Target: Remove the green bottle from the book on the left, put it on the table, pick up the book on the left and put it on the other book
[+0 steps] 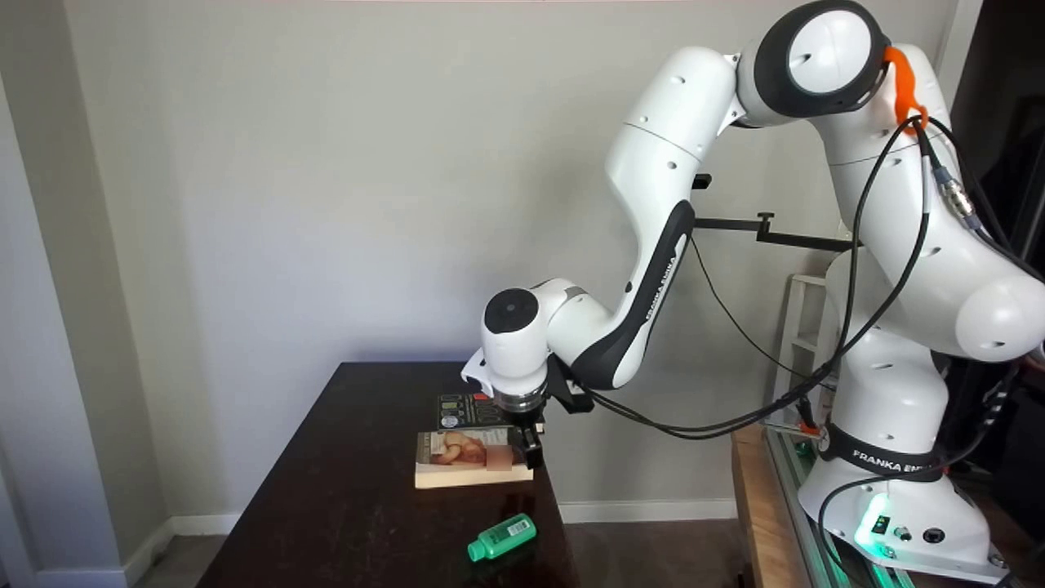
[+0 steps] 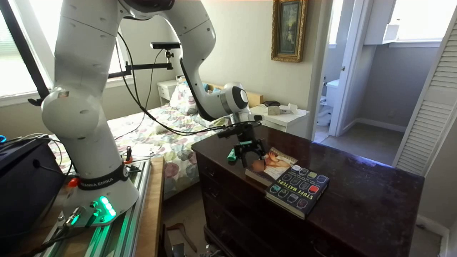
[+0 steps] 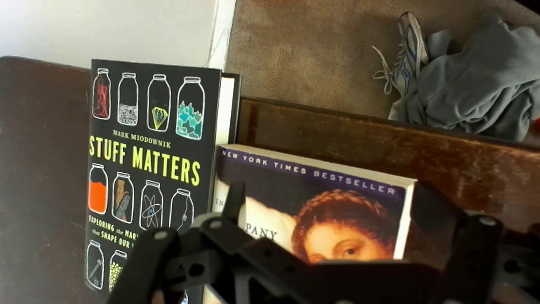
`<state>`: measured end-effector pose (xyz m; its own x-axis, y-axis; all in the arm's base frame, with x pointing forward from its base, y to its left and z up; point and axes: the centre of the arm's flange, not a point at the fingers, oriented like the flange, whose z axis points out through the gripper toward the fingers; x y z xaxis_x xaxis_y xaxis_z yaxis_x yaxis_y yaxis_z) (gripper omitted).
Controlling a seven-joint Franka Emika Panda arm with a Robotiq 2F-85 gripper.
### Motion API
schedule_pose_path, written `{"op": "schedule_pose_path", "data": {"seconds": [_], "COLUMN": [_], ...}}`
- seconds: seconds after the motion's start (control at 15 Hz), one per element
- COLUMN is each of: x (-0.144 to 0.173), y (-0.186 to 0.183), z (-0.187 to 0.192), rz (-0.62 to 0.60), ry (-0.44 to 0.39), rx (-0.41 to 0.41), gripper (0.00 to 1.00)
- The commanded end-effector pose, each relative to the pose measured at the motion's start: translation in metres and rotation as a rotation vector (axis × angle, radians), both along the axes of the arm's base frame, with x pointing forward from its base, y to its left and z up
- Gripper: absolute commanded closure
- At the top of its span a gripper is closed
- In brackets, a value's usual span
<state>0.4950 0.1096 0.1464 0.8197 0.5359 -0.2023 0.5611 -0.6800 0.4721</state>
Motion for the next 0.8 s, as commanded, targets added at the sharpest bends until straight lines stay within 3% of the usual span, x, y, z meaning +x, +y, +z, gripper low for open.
{"op": "schedule_pose_path", "data": {"seconds": [0.0, 0.73], "x": [-0.0028, -0.0033], "y": [-0.0001, -0.007], "z": [0.0027, -0.0023], "rz": [0.029, 0.019], "ry": [0.011, 0.024], "rx": [-0.026, -0.051], "gripper": [0.0, 0.0]}}
